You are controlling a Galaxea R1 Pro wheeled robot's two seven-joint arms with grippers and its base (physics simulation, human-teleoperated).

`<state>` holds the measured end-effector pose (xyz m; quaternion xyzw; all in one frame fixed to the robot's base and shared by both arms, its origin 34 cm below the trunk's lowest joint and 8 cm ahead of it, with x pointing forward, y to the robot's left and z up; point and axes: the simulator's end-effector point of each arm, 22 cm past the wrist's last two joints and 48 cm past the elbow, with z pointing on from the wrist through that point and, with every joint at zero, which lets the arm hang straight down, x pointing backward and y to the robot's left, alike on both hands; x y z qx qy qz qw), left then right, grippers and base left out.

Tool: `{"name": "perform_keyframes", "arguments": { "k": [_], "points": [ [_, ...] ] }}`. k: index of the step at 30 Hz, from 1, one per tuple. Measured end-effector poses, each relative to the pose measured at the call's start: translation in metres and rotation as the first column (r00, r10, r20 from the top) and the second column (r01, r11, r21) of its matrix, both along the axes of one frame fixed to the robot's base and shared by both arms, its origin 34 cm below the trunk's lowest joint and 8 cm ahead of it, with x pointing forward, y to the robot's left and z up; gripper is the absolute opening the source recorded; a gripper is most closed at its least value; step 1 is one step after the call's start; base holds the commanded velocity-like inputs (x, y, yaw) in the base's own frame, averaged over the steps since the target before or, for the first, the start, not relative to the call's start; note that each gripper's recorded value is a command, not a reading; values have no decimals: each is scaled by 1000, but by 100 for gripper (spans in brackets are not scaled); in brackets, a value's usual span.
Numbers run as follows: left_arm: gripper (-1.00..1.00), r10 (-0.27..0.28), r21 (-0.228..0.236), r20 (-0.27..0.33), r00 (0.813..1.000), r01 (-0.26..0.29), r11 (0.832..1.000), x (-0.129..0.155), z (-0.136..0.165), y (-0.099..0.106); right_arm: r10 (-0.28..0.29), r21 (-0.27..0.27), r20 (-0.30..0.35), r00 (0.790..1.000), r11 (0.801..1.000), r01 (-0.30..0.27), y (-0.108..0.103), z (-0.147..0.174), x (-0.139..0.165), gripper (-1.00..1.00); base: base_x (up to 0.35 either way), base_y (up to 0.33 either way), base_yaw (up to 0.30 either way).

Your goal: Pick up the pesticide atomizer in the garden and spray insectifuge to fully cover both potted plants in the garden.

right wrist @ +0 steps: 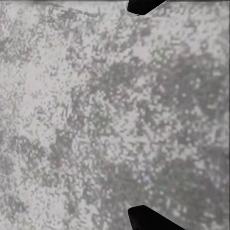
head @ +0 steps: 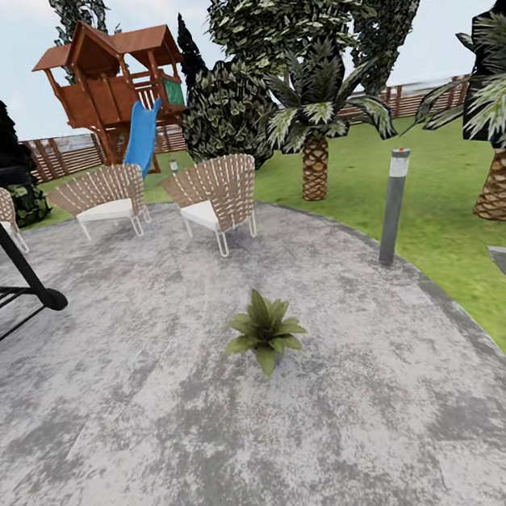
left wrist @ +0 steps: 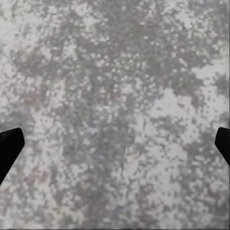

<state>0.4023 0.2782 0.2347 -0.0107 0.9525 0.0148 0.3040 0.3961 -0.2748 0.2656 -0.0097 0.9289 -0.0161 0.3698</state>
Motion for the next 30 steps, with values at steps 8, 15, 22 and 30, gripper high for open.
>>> {"name": "perform_keyframes", "arguments": {
  "k": [8,15,22,30],
  "points": [
    [100,-1,0,0,1000,1,1000,0,0,0,4,4,2,1000,1000,-4,3,0,1,100,-316,0,0],
    [100,-2,1,0,1000,2,1000,0,0,0,4,5,3,1000,1000,-4,4,0,1,100,-316,0,0],
    [100,-2,0,0,1000,2,1000,0,0,0,3,4,1,1000,1000,-3,3,0,0,100,-316,0,0],
    [100,-3,-1,0,1000,3,1000,0,0,-1,3,4,1,1000,1000,-3,3,0,0,100,-316,0,0]
  ]
}}
